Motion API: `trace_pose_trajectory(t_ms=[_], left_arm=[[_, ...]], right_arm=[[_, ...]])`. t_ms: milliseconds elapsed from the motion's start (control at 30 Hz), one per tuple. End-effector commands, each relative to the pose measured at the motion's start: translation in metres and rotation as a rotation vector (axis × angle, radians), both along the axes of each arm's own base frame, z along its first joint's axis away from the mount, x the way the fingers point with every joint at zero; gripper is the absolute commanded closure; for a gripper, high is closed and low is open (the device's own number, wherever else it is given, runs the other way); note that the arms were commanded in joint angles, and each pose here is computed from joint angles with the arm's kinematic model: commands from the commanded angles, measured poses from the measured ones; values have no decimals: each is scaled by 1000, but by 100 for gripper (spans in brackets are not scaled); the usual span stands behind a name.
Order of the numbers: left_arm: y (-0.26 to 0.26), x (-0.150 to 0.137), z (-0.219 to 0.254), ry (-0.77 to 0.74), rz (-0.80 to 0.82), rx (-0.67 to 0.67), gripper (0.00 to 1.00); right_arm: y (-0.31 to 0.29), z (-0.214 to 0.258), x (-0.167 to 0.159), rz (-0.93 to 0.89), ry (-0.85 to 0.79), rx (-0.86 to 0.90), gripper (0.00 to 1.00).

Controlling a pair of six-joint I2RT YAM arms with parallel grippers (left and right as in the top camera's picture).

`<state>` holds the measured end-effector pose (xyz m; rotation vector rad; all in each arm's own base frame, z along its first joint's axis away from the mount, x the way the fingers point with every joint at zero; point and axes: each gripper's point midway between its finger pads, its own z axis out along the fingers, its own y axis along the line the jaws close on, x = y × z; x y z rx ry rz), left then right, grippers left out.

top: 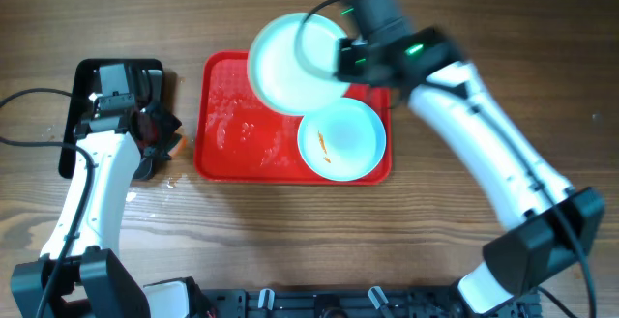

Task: Clean dirty plates on tray and stack at the side
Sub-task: 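Lift the scrubbed plate with the right gripper and set it right of the tray, then grip the top plate's rim with the right gripper and drag it left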

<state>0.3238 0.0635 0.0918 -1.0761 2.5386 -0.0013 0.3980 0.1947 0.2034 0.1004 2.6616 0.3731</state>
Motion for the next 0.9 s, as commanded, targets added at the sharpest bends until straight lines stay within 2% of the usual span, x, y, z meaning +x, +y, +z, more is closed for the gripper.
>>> trace_pose_trajectory(t_ms=[0, 67, 200, 267, 333, 400, 633, 667, 700, 733, 767, 867], left_arm=[[-12, 1, -2, -12, -16, -75, 96], [-24, 3, -2, -22, -43, -140, 96], [-67, 13, 4, -68, -280, -226, 96], [-82, 14, 5, -67, -324, -228, 96], [-105, 14, 5, -68, -393, -225, 96], [-115, 15, 5, -73, -425, -189, 96], [-125, 23, -10, -57, -427, -191, 96], [-125, 23, -15, -44, -426, -193, 96], [-125, 24, -19, -35, -426, -193, 96], [-126, 25, -21, -32, -425, -193, 96], [-126, 27, -23, -35, -426, -193, 96], [-126, 30, -21, -50, -427, -191, 96]], right_arm=[[-44, -12, 5, -31, 164, 259, 96], [-98, -28, 16, -153, 174, 269, 96], [-186, -68, 17, -370, 189, 282, 96], [-216, -94, 11, -470, 198, 258, 96], [-259, -128, -9, -704, 247, 186, 96], [-288, -140, -24, -799, 267, 142, 96], [-318, -146, -45, -861, 300, 80, 94], [-317, -148, -46, -861, 304, 78, 84], [-316, -149, -48, -860, 313, 80, 51], [-313, -150, -49, -853, 323, 92, 24], [-299, -148, -45, -783, 324, 158, 16], [-234, -116, -12, -429, 202, 457, 16]])
